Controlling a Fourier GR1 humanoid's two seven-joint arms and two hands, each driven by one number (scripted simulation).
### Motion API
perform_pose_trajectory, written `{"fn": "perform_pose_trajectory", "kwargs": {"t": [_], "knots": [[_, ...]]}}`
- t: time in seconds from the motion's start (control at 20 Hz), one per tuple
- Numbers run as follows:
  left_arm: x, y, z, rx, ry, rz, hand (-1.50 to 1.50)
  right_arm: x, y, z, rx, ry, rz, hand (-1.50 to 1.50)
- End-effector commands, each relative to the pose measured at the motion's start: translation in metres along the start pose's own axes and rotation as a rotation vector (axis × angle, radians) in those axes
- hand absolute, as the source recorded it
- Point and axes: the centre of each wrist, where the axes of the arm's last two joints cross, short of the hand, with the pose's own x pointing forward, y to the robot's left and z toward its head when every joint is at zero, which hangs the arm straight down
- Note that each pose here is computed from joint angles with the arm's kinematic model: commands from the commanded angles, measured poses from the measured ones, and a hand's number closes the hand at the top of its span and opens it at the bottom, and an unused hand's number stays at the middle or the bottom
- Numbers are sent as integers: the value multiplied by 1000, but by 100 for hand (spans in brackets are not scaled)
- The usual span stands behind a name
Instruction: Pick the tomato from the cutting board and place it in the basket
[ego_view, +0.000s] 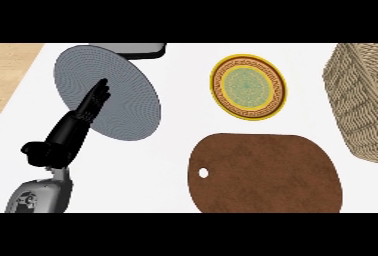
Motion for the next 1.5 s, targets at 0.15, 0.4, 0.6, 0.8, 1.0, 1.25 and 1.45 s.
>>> {"fn": "perform_pose_trajectory", "kwargs": {"t": [0.15,0.4,0.6,0.8,1.0,1.25,1.45], "knots": [[-5,-5,2,13,7,-9,0,-56,9,-17,-19,-10,-6,150],[11,17,-2,-2,17,-3,0,-71,30,-31,-63,-52,50,150],[-15,-5,-2,-4,-1,5,0,-97,22,-29,-131,-71,80,150],[3,-1,8,-29,6,4,0,-100,22,-35,-225,-15,-97,-150],[-4,11,-11,-10,2,7,0,-109,5,-35,-216,-64,-37,-150],[-15,11,-11,1,2,-3,0,-107,16,-38,-177,-113,-70,-150],[-2,13,-5,2,-8,6,0,-91,-22,-46,-205,-117,-224,-150]]}}
